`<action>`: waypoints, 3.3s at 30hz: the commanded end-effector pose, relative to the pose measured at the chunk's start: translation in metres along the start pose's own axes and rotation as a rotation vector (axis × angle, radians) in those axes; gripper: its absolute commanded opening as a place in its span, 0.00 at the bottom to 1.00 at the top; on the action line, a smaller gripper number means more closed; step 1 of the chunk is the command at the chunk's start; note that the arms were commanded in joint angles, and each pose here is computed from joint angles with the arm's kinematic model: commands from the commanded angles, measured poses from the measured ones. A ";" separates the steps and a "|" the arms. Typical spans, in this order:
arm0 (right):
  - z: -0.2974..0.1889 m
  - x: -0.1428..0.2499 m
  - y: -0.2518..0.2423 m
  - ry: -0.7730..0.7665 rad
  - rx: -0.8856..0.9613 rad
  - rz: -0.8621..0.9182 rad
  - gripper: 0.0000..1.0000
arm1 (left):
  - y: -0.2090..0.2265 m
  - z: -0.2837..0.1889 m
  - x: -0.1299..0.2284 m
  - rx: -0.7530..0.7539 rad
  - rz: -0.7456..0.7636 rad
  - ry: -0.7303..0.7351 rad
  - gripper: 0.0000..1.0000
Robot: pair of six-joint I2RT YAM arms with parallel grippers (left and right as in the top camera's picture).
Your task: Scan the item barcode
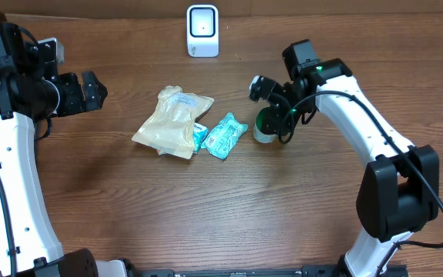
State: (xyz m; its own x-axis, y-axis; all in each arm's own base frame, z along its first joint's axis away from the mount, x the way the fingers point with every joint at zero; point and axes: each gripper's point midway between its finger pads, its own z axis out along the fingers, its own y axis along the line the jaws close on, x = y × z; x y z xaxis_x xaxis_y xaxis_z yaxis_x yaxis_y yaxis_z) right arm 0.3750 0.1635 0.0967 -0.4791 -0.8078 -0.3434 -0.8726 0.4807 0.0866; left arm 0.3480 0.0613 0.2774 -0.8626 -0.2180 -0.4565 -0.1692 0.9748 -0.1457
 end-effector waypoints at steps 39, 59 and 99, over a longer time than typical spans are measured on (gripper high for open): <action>0.002 0.025 -0.019 -0.008 0.637 1.519 0.44 | 0.001 0.002 -0.001 0.006 0.018 0.003 0.99; -0.036 -0.011 -0.038 0.018 0.493 0.905 1.00 | 0.001 0.002 -0.001 0.006 0.018 0.003 0.99; 0.032 0.047 -0.005 0.296 0.114 0.388 0.57 | 0.001 0.002 -0.001 0.006 0.018 0.003 1.00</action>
State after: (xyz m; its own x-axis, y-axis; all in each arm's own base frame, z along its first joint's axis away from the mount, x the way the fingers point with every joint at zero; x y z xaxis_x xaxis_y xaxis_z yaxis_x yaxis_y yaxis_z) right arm 0.3608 0.1315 0.0516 -0.7806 -0.6245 -0.0244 -0.6250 0.7797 0.0382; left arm 0.3480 0.0613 0.2774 -0.8626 -0.2180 -0.4565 -0.1692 0.9748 -0.1457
